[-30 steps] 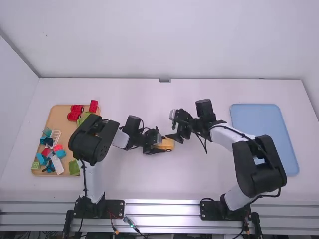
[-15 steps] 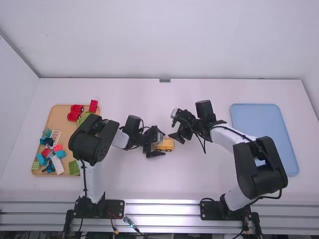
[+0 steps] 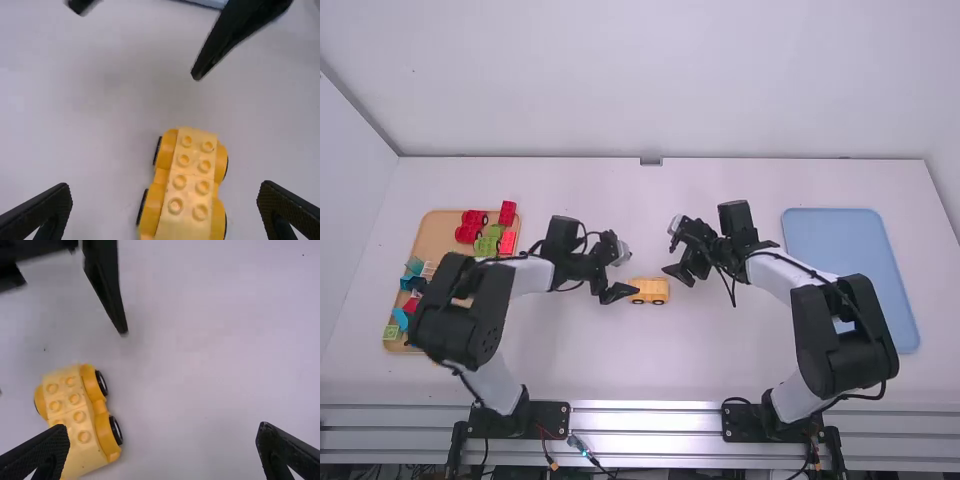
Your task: Assemble lego blocks to make yellow taxi
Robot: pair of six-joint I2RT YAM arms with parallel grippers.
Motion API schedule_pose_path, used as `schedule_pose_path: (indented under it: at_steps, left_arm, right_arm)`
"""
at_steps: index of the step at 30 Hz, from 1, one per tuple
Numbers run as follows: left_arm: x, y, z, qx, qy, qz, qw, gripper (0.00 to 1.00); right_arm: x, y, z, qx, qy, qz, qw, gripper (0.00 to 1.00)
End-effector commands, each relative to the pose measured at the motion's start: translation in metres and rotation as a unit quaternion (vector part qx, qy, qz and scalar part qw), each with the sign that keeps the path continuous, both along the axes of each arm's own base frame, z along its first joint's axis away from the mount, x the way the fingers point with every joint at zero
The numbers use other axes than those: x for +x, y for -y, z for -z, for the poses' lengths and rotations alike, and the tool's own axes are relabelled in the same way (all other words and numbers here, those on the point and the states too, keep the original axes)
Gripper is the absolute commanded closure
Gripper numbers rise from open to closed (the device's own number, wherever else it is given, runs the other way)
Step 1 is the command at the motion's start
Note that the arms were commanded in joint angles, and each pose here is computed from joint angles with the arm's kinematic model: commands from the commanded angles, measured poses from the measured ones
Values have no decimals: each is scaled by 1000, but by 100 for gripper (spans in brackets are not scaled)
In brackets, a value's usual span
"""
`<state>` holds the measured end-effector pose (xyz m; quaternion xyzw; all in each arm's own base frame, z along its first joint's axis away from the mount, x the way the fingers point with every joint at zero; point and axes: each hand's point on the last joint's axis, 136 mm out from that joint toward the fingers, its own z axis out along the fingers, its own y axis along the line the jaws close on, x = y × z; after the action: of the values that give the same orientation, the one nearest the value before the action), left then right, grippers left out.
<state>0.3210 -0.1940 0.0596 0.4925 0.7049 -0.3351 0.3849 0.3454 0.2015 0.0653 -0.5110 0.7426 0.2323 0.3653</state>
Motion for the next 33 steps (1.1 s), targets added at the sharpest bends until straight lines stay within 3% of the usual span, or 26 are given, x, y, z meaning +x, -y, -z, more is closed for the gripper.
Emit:
schedule_pose_path:
  at_steps: [1, 7, 12, 14, 15, 18, 24, 29, 33]
  left_arm:
    - [10, -25, -25, 20, 23, -48, 998, 1]
    - [9, -106, -61, 110, 32, -195, 974, 1]
    - [12, -156, -76, 148, 34, -303, 941, 1]
    - [22, -189, -82, 149, 10, -411, 899, 1]
    - [28, -222, -84, 138, -21, -525, 839, 1]
    - [24, -265, -83, 129, -48, -648, 749, 1]
    - [15, -278, -78, 144, -108, -651, 737, 1]
    - [12, -310, -62, 204, -197, -666, 690, 1]
    - [12, -322, -33, 254, -275, -628, 682, 10]
  right_arm:
    - [7, 3, -6, 8, 4, 11, 1000, 2]
    - [23, 6, -17, 42, -7, 61, 997, 1]
    - [30, 5, -25, 57, 1, 73, 996, 1]
    - [34, 4, -29, 66, 5, 79, 995, 1]
    - [37, 3, -33, 73, 8, 85, 994, 1]
    - [42, 2, -38, 85, 13, 92, 992, 1]
    - [48, 0, -46, 96, 30, 95, 990, 1]
    - [48, 0, -47, 96, 32, 94, 990, 1]
    - [48, 1, -46, 95, 30, 95, 990, 1]
